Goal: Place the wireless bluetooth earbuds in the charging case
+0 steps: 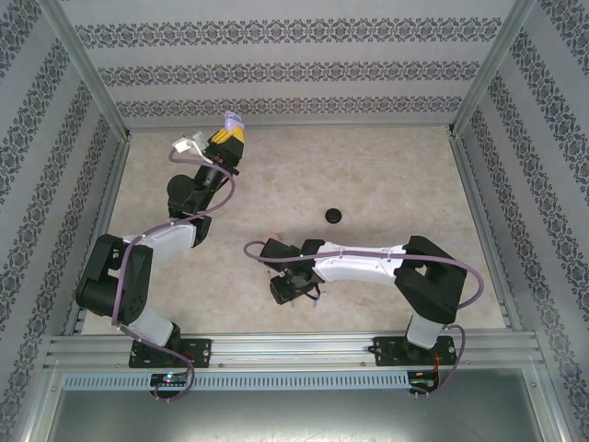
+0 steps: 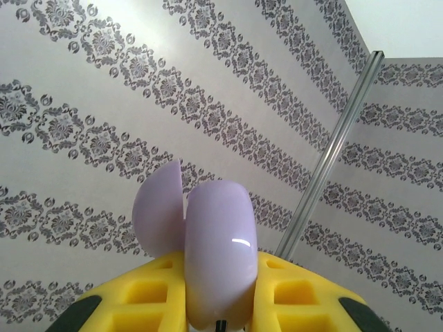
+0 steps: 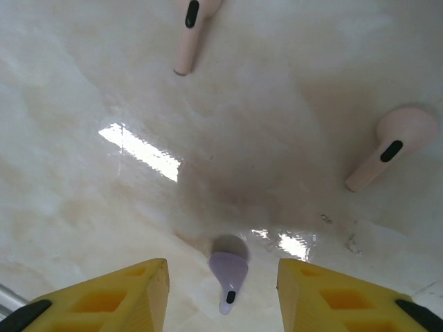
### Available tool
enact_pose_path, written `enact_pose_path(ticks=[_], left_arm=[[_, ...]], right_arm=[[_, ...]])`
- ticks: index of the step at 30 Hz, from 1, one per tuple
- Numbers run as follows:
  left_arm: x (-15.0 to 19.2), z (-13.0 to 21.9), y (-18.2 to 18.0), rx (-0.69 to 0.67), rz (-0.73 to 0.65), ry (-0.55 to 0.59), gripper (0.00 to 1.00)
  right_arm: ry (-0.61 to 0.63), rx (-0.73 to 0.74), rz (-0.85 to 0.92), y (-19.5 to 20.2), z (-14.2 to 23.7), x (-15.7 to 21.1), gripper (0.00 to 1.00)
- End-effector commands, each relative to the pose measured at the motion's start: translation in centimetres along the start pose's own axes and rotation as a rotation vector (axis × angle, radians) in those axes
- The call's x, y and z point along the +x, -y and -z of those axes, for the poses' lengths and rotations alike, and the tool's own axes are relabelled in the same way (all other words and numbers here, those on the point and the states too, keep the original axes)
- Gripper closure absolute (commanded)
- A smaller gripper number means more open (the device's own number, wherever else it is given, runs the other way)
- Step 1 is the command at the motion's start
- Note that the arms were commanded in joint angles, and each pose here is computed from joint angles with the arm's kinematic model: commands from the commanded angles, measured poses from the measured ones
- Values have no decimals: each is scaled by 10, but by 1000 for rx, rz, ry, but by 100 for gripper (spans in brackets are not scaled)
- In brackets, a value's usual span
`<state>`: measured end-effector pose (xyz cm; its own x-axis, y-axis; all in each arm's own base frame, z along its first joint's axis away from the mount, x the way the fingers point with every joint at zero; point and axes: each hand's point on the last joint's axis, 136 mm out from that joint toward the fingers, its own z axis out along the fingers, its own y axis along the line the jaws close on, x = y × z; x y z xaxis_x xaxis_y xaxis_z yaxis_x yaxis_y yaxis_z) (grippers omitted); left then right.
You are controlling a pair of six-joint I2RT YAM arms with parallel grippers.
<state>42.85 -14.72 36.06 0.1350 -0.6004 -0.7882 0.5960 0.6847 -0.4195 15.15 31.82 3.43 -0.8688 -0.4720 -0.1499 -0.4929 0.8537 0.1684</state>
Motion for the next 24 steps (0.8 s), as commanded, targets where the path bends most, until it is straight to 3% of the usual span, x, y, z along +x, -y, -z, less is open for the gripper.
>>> enact_pose_path(ticks=[1,24], left_arm=[[-32,-4,15,42,-20,85,100],[-32,-3,15,44,-19,89,100]], right_arm=[[-34,67,34,4,-3,4,55],[-101,130,37,4,-21,11,59]])
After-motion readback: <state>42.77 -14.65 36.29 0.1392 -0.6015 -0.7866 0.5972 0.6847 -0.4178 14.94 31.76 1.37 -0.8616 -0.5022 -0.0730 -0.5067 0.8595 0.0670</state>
